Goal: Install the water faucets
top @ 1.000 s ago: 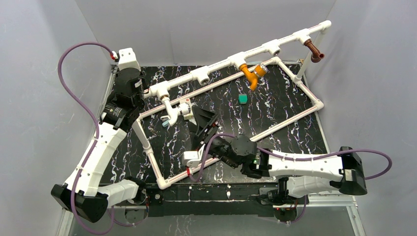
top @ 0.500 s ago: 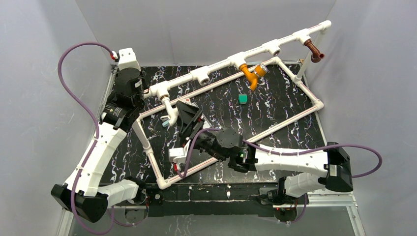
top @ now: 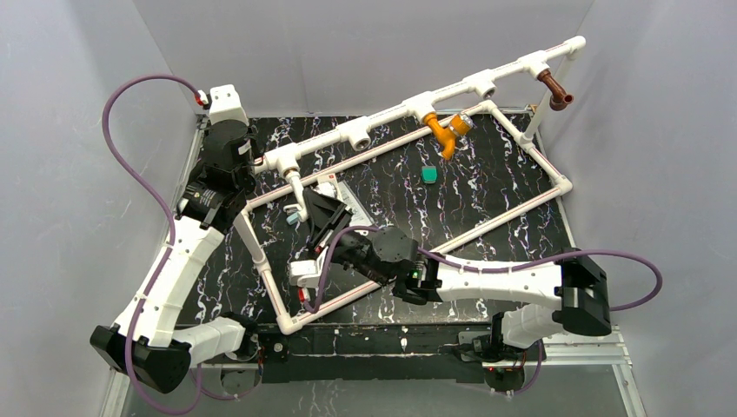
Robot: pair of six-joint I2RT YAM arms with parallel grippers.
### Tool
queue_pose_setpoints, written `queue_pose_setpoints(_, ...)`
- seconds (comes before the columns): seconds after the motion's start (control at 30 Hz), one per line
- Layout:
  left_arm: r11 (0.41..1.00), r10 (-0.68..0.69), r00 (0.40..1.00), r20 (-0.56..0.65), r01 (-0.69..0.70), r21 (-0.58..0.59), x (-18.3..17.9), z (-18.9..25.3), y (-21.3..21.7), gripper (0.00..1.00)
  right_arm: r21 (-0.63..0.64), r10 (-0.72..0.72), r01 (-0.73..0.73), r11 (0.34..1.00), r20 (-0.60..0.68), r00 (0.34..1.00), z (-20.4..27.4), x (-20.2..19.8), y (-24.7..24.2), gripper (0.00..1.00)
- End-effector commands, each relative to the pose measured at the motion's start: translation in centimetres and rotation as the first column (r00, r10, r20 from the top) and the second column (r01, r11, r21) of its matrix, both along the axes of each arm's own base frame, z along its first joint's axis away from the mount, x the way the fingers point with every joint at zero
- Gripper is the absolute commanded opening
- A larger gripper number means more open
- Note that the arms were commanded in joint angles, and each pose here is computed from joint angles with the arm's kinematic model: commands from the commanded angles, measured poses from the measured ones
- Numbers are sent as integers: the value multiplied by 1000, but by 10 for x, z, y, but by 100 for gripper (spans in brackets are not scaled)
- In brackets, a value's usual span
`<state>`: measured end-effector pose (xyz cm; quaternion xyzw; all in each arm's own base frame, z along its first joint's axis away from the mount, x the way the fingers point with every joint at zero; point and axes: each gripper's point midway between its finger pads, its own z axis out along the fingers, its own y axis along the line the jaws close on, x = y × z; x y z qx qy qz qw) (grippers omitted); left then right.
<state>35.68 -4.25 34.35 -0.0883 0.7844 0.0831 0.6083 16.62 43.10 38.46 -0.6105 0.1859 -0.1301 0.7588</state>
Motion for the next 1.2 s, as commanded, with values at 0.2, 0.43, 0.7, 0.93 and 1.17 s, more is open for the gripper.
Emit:
queue_pose_setpoints(0.2, 980, -34, 852, -523, 132, 150, -46, -145, -5, 0, 263, 54, -7, 965, -172, 984, 21, 3, -1, 1)
queue_pose_setpoints(0.43, 980, -32, 849, -527, 131, 152, -45, -145, -5, 0, 585, 244, 81, 807, -455, 856, 37, 6, -2, 1)
queue_pose_setpoints(0.7, 979, -30, 848, -530, 131, 154, -44, -146, -5, 0, 837, 668, 313, 448, -546, 505, 42, 4, -11, 1)
queue_pose_setpoints(0.93, 979, -33, 847, -530, 133, 152, -44, -146, -6, 0, 850, 912, 500, 166, -325, 249, 49, 0, -21, 1)
queue_pose_setpoints(1.17, 979, -34, 845, -534, 136, 152, -44, -148, -6, 0, 698, 996, 716, -33, -33, 77, 59, 6, -32, 1)
